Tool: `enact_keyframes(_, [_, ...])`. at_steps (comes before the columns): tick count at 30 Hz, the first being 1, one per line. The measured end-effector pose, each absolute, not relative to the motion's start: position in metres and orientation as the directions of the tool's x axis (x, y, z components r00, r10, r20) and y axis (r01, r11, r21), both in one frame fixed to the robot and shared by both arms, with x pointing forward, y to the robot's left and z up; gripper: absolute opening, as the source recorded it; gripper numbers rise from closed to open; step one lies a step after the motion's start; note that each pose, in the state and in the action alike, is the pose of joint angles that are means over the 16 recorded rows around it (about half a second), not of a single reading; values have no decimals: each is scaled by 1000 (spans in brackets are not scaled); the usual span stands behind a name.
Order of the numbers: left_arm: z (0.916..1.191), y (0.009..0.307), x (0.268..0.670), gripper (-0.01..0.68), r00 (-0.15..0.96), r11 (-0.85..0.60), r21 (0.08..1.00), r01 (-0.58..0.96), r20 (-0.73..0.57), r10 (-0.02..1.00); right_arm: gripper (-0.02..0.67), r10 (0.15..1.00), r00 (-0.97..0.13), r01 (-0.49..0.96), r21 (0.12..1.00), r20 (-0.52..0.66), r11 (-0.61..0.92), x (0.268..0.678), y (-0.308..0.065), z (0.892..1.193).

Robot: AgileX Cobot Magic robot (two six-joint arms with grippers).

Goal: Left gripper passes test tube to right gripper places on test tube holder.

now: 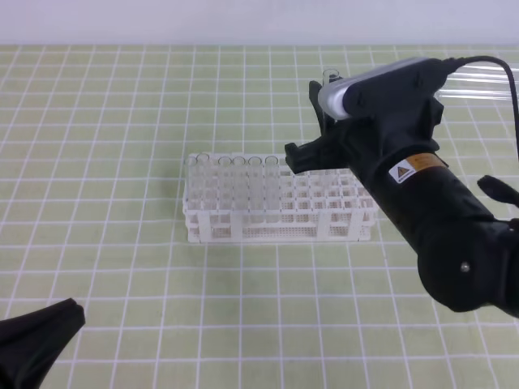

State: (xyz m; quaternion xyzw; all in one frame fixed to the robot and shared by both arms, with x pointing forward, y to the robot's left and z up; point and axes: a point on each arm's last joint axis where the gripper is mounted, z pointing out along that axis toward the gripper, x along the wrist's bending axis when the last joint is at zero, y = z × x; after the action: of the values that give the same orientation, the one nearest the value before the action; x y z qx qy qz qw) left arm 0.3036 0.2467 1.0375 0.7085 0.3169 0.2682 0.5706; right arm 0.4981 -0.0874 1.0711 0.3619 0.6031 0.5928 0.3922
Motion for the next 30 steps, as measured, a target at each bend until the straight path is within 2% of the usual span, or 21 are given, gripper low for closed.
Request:
enact_keyframes(13, [1037,246,304,-2,656,-149,978,143,19,755,102,887,-459,-95,995,-53,10,509,-71,1047])
enact_keyframes(30, [1037,247,304,-2,655,-149,978,145,18,755,102,860,-508,-93,996,-40,-9,514,-59,1026])
